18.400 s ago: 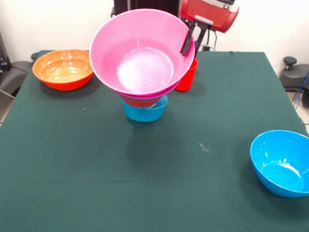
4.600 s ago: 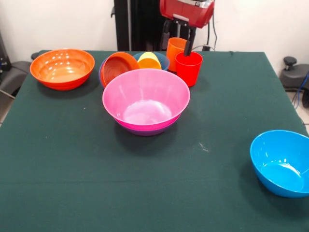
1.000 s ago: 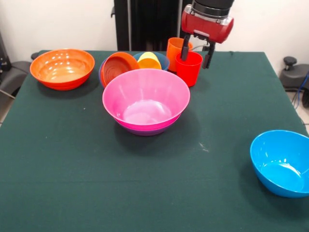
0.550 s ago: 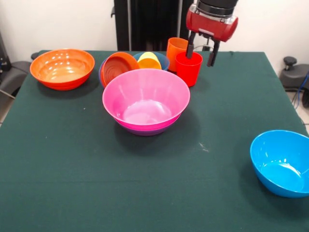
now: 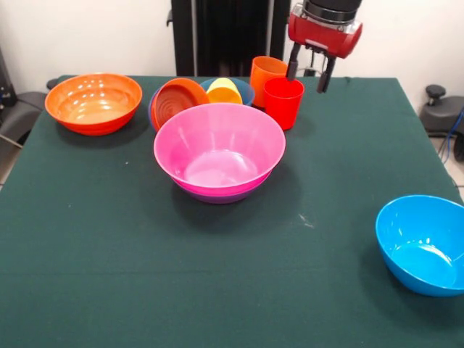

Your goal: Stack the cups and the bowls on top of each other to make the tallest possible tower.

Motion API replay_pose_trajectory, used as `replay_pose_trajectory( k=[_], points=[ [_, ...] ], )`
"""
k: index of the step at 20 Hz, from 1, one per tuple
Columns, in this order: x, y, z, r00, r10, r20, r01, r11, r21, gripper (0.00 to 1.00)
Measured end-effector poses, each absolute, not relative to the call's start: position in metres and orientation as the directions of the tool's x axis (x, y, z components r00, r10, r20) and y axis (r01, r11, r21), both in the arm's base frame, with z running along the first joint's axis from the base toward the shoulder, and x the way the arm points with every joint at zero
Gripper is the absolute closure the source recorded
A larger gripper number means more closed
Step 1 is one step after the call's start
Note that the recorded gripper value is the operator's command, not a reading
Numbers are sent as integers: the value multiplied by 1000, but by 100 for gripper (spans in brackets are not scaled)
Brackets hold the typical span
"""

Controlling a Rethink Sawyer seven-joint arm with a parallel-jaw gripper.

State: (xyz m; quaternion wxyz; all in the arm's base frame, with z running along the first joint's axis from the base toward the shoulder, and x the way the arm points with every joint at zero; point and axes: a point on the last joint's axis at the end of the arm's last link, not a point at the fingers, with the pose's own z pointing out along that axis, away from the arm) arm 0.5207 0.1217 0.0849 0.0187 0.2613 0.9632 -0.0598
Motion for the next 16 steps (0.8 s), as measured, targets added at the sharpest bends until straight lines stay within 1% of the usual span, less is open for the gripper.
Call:
replay_pose_trajectory(
  k=[7, 16],
  points=[
    [504, 127, 72, -874, 481, -74, 487, 865, -125, 0],
    [489, 136, 47, -896, 424, -131, 441, 885, -151, 0]
  ],
)
